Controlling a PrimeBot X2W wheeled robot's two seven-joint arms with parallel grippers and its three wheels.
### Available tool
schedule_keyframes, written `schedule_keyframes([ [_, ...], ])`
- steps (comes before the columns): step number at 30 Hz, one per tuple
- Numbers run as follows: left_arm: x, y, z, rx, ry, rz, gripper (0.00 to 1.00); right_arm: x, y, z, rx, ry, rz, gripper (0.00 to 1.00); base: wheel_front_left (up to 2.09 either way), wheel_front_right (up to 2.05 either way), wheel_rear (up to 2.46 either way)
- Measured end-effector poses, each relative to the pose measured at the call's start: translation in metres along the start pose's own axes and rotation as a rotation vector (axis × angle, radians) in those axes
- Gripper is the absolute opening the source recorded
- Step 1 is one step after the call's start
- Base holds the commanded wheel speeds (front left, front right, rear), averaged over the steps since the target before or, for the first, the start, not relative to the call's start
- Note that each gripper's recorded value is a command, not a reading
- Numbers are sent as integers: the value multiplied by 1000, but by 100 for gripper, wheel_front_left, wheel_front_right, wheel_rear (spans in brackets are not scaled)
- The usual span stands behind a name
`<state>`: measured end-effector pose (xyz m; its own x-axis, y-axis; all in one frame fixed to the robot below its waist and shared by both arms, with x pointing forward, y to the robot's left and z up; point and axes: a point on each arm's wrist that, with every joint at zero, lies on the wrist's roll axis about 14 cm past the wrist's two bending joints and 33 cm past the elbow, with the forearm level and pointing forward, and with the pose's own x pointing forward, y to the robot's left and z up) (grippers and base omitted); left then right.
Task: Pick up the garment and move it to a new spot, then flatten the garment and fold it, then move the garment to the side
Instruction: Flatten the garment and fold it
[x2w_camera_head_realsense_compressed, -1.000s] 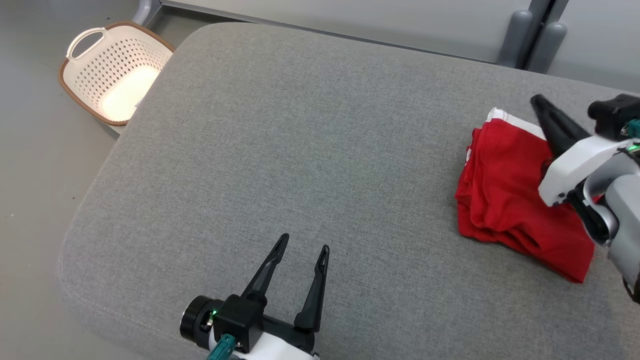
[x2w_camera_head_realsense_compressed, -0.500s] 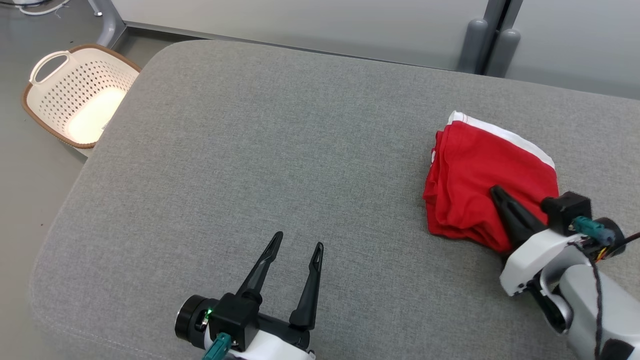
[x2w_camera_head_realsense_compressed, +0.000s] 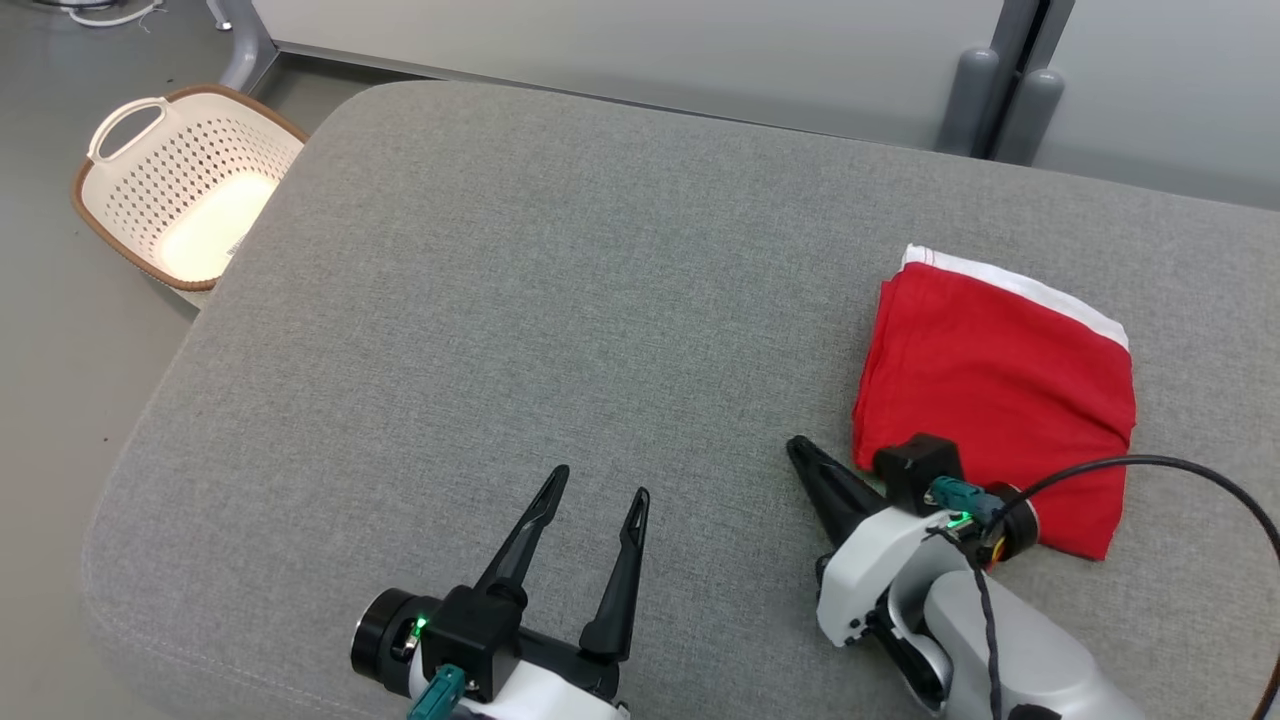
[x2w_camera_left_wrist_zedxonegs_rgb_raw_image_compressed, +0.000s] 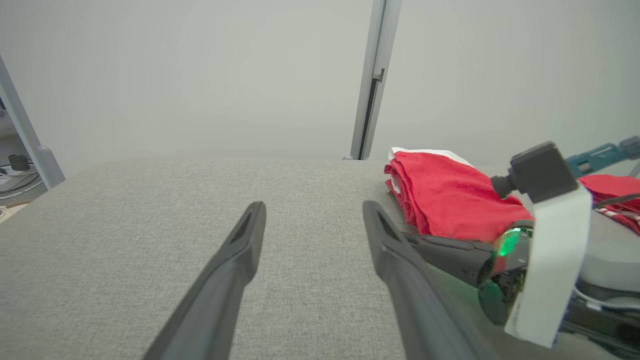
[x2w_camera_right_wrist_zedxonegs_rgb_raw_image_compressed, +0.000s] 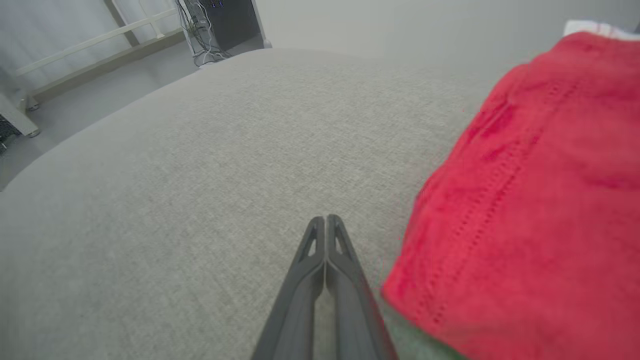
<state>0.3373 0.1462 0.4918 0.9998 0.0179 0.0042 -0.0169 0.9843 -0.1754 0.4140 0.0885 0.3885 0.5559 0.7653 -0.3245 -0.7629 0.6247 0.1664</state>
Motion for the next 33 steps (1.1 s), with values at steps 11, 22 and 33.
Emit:
schedule_keyframes([
  [11, 6, -8, 10, -7, -37, -33, 100, -21, 16, 64, 19, -218, 29, 0, 0, 0, 0],
  [22, 6, 7, 16, -7, -65, 35, 100, -126, -41, 85, -56, -407, -278, 100, 0, 0, 0],
  [33, -5, 5, 26, 22, -101, 1, 100, -220, -73, 70, -4, -502, -596, 100, 0, 0, 0],
])
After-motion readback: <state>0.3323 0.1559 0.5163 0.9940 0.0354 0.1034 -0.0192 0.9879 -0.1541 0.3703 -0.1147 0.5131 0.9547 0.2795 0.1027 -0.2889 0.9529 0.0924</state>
